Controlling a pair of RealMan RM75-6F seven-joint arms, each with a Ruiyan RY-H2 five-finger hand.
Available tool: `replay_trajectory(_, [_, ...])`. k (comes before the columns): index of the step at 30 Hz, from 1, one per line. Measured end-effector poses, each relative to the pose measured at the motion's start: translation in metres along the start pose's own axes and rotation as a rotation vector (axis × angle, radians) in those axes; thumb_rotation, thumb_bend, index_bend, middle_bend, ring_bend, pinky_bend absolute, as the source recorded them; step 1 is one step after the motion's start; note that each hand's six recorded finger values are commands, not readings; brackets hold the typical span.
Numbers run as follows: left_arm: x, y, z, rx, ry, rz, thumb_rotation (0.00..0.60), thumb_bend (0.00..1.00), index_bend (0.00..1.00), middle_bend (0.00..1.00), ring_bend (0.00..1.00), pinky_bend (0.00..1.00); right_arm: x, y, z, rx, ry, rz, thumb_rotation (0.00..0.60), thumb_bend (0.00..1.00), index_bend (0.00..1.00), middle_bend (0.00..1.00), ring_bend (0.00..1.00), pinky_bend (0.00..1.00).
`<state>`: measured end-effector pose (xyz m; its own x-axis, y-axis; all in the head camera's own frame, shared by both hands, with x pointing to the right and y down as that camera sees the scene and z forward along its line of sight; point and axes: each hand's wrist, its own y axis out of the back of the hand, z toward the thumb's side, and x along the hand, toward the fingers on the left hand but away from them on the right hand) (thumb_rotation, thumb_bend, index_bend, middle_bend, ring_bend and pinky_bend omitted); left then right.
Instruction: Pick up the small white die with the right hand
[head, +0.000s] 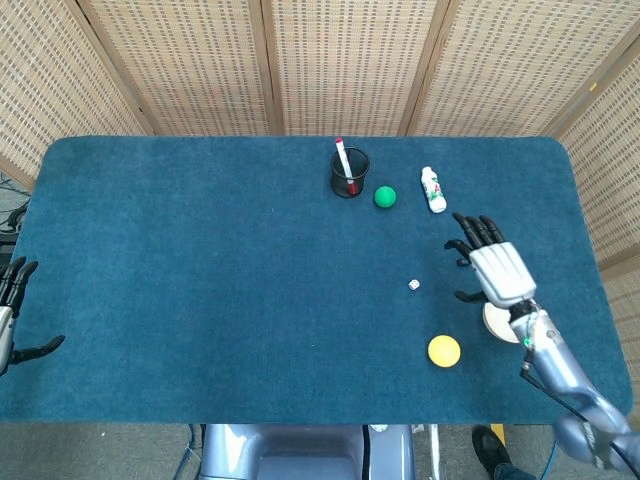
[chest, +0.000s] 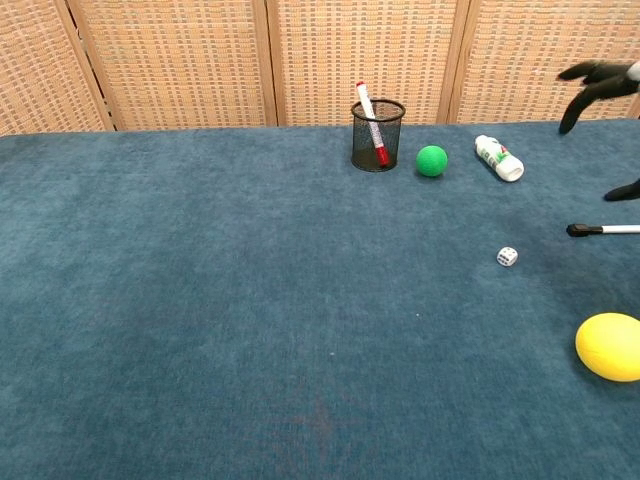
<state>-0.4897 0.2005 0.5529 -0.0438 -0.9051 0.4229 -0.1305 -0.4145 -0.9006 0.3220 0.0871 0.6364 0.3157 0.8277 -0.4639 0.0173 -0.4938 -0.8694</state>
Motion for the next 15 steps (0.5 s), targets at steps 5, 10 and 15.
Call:
replay_trajectory(5, [0.001,-0.001,0.0,0.008,0.006,-0.002,0.6,0.0,0.0,0.0,0.0,0.0,-0.029,-0.035,0.006,0.011,0.0,0.071,0.6,0.26,0.38,0.0,0.0,0.0])
replay_trajectory(10, [0.003,-0.003,0.0,0.01,0.01,-0.007,0.6,0.0,0.0,0.0,0.0,0.0,-0.04,-0.064,0.011,0.039,0.002,0.15,0.6,0.36,0.39,0.0,0.0,0.0])
replay_trajectory(15, [0.002,-0.003,0.0,0.009,0.014,-0.009,0.6,0.0,0.0,0.0,0.0,0.0,-0.045,-0.08,0.019,0.036,0.0,0.192,0.6,0.36,0.39,0.0,0.0,0.0])
